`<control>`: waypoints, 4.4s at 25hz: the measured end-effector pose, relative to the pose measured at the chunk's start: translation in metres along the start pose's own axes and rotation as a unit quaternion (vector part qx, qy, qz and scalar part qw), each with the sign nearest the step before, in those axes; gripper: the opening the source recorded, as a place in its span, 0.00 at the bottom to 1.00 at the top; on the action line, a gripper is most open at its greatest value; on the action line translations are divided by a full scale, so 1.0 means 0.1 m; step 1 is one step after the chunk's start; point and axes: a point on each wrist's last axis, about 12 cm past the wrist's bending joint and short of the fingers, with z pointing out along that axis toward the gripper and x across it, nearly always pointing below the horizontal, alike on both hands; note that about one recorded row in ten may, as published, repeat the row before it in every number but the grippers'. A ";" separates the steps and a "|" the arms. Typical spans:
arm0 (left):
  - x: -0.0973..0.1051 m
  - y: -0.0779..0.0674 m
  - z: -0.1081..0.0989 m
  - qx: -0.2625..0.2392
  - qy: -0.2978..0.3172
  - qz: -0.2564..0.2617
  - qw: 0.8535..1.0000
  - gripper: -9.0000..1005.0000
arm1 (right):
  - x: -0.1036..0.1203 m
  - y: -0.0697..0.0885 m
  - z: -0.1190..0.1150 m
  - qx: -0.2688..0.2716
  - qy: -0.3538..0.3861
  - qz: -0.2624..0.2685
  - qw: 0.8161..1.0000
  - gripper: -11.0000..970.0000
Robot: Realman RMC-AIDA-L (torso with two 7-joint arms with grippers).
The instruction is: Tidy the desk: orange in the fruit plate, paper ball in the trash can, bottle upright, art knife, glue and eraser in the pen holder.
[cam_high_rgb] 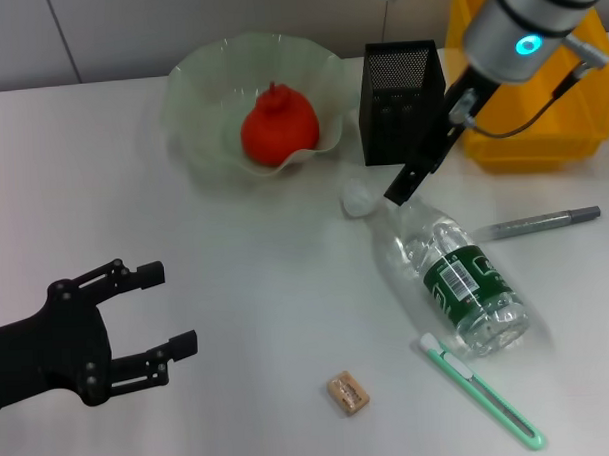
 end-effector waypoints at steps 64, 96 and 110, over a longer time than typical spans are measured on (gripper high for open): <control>0.12 -0.11 0.01 0.008 -0.009 -0.007 1.000 0.84 | -0.01 0.11 0.44 0.038 -0.067 0.017 0.997 0.37; 0.07 -0.07 0.06 0.013 -0.015 -0.002 1.000 0.84 | 1.21 -0.34 -0.44 0.166 -0.065 0.176 0.968 0.35; 0.07 -0.07 0.06 0.012 -0.015 0.002 1.000 0.84 | 1.08 -0.78 -0.01 0.255 -0.126 0.124 0.951 0.35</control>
